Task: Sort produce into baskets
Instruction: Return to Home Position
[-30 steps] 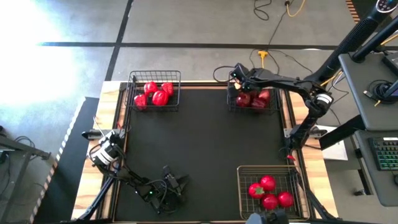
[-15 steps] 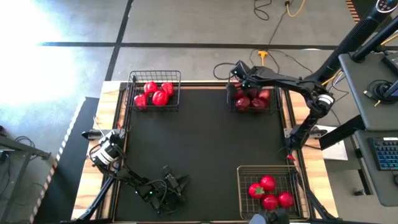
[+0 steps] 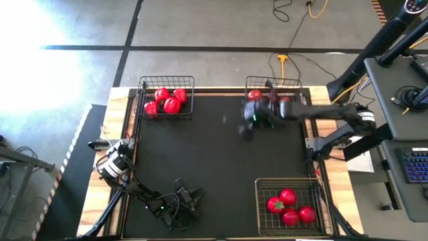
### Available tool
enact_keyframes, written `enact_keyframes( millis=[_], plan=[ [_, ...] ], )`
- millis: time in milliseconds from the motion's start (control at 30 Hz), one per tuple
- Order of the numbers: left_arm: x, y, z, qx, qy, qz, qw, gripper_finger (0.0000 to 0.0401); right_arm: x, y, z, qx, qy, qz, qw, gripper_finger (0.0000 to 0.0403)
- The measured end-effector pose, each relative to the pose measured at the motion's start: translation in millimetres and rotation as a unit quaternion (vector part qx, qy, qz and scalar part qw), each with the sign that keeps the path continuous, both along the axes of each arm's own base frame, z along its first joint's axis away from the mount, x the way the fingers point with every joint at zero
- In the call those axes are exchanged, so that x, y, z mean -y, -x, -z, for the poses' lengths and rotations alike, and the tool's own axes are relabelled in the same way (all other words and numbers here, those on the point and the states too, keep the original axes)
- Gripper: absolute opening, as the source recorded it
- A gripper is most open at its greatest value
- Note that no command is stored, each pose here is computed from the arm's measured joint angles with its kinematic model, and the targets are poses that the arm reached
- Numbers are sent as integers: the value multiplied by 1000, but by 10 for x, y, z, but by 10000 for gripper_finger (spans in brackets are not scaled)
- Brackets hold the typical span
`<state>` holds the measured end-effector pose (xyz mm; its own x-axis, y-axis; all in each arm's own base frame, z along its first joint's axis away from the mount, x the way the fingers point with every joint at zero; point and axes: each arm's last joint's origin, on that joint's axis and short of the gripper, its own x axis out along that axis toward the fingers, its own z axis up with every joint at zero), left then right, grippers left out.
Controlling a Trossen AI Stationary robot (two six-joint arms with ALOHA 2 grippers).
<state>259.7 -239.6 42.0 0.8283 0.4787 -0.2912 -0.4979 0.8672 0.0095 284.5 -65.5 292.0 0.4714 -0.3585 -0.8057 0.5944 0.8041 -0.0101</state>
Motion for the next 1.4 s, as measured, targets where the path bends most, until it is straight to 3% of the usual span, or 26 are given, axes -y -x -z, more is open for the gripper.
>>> enact_keyframes(
  millis=[167, 267, 400, 500, 600, 700, 867, 967, 1067, 1200, 1400],
  plan=[
    [0, -2, -39, 14, -7, -9, 1000, 77, -757, 24, -12, 4, 20, -128, 992, 384],
    [38, -31, -108, 21, 15, 6, 1000, 77, -1042, 68, 92, -3, 53, -157, 986, 384],
    [79, -61, -176, 42, 25, 11, 999, 77, -1195, 75, 325, -14, 121, -179, 976, 384],
    [30, -124, -253, 31, 36, 20, 999, 77, -1217, 55, 446, -7, 160, -189, 969, 384],
    [-60, -214, -423, 30, 47, 26, 998, 77, -1207, -3, 378, 41, 190, -198, 961, 384],
    [-203, -304, -601, 21, 16, 19, 999, 77, -1211, -39, 284, 75, 209, -222, 949, 384],
    [-546, -531, -841, -9, -22, 23, 999, 77, -1167, 126, 343, 52, 224, -243, 942, 375],
    [-784, -681, -876, -35, -12, 50, 998, 77, -1110, 316, 416, 54, 218, -235, 946, 349],
    [-1017, -794, -947, -36, -23, 36, 998, 77, -1064, 502, 470, 73, 215, -229, 947, 316],
    [-1260, -934, -1222, -26, -89, 39, 995, 77, -992, 684, 417, 118, 201, -226, 946, 274],
    [-1614, -1090, -1677, 78, -180, 15, 980, 77, -918, 969, 374, 175, 176, -189, 950, 213]
  ],
)
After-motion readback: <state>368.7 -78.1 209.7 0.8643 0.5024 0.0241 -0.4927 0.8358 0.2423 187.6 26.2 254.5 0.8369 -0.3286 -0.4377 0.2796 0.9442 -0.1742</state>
